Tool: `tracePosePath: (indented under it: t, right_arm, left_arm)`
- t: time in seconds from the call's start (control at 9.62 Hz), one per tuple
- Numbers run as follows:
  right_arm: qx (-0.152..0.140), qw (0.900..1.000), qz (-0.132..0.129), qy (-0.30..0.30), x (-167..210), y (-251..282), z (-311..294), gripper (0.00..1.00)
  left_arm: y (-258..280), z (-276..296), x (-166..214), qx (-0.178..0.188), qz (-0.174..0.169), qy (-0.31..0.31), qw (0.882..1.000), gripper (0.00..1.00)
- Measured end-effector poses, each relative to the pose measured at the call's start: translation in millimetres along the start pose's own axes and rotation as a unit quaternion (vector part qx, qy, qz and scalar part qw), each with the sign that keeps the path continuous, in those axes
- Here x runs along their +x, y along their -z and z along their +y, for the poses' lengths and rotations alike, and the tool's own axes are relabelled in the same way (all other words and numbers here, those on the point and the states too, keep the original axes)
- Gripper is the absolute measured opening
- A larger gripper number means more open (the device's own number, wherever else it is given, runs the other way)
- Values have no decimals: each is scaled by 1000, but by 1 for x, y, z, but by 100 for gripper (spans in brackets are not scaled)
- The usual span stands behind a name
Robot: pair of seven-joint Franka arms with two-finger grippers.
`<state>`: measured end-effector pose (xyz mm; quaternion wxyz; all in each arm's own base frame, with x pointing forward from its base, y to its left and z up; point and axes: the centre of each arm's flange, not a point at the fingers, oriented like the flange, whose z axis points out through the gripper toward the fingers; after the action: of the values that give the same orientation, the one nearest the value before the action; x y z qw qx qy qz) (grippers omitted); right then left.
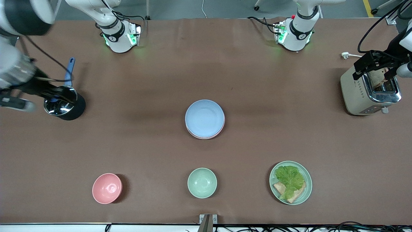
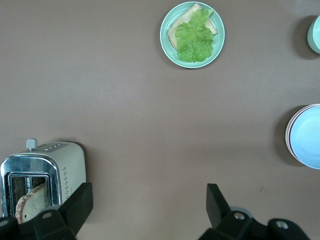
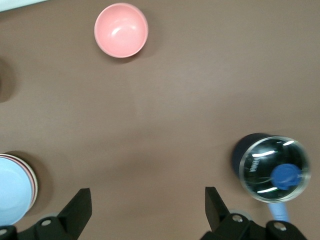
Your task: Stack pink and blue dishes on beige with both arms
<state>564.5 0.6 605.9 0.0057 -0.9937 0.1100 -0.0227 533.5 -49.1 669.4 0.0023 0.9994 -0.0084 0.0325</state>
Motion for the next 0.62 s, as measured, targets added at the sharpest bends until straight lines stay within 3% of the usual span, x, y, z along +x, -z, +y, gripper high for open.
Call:
tracePosePath:
  t: [0.21, 0.62]
  right_arm:
    - [-3, 1000, -10, -14, 0, 28, 30, 100]
    - [-3, 1000, -10, -14, -3, 34, 25, 100]
  left_arm:
    - [-1, 0, 0, 0, -1, 0, 1000, 100]
    - [-1, 0, 0, 0, -2, -1, 1000, 100]
